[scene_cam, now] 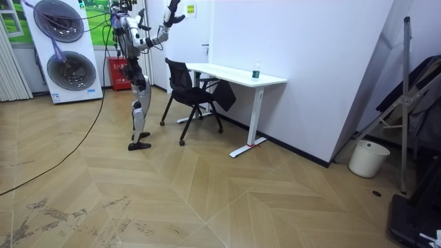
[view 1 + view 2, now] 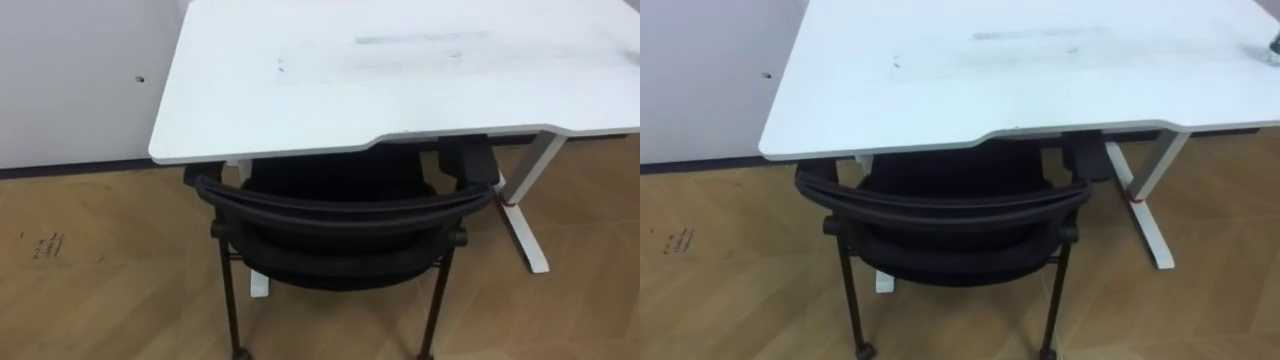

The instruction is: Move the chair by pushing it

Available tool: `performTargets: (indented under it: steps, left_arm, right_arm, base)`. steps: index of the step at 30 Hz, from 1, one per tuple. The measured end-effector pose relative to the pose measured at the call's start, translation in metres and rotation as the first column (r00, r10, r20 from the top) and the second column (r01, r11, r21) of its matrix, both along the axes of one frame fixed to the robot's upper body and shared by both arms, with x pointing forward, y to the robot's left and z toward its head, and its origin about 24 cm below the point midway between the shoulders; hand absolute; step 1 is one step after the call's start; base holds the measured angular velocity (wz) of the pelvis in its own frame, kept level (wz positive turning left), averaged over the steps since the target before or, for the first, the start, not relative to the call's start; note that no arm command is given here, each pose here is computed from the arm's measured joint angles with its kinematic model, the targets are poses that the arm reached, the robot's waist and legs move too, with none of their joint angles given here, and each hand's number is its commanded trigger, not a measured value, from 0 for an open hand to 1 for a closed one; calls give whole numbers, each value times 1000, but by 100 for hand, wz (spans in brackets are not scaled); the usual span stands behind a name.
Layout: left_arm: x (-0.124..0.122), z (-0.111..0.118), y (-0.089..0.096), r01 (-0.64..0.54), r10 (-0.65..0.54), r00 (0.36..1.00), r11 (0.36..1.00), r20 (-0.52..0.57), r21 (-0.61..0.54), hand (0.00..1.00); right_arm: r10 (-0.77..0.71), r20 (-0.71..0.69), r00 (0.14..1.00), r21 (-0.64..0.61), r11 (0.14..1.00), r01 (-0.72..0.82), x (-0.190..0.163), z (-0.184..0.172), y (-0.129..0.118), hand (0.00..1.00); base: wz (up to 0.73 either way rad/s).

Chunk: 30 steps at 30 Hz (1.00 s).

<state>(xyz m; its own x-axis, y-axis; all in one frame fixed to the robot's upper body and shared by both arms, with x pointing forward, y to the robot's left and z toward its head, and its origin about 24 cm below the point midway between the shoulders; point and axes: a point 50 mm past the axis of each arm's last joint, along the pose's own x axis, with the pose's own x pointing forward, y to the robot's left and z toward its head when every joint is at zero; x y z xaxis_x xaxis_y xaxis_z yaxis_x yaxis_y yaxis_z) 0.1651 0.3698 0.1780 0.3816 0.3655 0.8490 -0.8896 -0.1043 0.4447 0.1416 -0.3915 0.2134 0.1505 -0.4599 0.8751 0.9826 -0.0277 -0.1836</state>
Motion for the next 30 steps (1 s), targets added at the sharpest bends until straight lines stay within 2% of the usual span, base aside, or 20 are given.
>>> performTargets:
  steps: [2, 3, 4, 5, 6, 7, 8, 9, 10, 11, 12, 14, 17, 18, 21, 23, 26, 30]
  left_arm:
    - [-25, -23, 12, -57, 65, 997, 981, 40, -185, 0]
    - [-31, -31, 15, -72, 85, 995, 969, 46, -238, 0]
    - [-44, -50, 18, -93, 119, 992, 927, 49, -364, 0]
    - [-57, -76, 19, -119, 153, 988, 858, 27, -500, 0]
    - [-64, -90, 20, -142, 172, 985, 815, 1, -561, 0]
    - [-83, -123, 21, -211, 219, 973, 702, -75, -680, 0]
    - [-101, -158, 17, -276, 261, 953, 554, -151, -785, 0]
    - [-114, -175, 14, -319, 278, 939, 472, -205, -821, 0]
    - [-136, -207, 5, -383, 292, 909, 309, -297, -871, 0]
    - [-160, -234, -6, -449, 286, 873, 160, -394, -879, 0]
    - [-171, -245, -13, -480, 275, 855, 96, -441, -872, 0]
    - [-210, -280, -40, -575, 204, 784, -118, -587, -810, 0]
    - [-238, -303, -68, -640, 78, 730, -270, -679, -719, 0]
    - [-242, -306, -72, -650, 52, 723, -287, -688, -704, 0]
    - [-240, -316, -87, -681, -99, 714, -328, -693, -655, 0]
    - [-230, -325, -99, -719, -248, 692, -329, -678, -613, 0]
    - [-214, -333, -111, -759, -396, 650, -299, -649, -578, 0]
    - [-190, -340, -123, -788, -535, 596, -244, -599, -565, 0]
  right_arm:
    - [-56, 37, 998, 139, 989, 51, -24, -16, -13, 0]
    - [-69, 41, 997, 185, 981, 61, -30, -24, -16, 0]
    - [-97, 33, 995, 300, 950, 83, -44, -45, -21, 0]
    - [-126, 6, 992, 443, 890, 111, -62, -73, -23, 0]
    - [-145, -18, 989, 515, 847, 134, -71, -90, -24, 0]
    - [-173, -78, 982, 656, 732, 181, -89, -127, -22, 0]
    - [-199, -145, 969, 790, 566, 234, -112, -167, -18, 0]
    - [-213, -178, 961, 844, 468, 260, -124, -187, -15, 0]
    - [-244, -217, 945, 925, 257, 279, -145, -225, -3, 0]
    - [-274, -268, 924, 953, 64, 295, -168, -258, 15, 0]
    - [-284, -298, 912, 952, -20, 305, -178, -273, 24, 0]
    - [-280, -398, 874, 904, -280, 322, -209, -316, 60, 0]
    - [-179, -459, 870, 832, -431, 349, -222, -342, 87, 0]
    - [-160, -464, 871, 820, -450, 354, -223, -345, 91, 0]
    - [30, -467, 884, 750, -516, 414, -218, -360, 110, 0]
    - [236, -438, 868, 704, -510, 494, -199, -368, 122, 0]
    - [412, -365, 835, 687, -486, 540, -172, -375, 131, 0]
    - [538, -295, 789, 673, -470, 572, -152, -380, 142, 0]
  base:
    - [0]
    - [-3]
    - [0]
    - [0]
    - [-6]
    - [-8]
    - [-6]
    - [0]
    - [0]
    - [0]
    - [10]
    - [5]
    - [0]
    - [0]
    - [0]
    - [-6]
    - [-2]
    - [3]
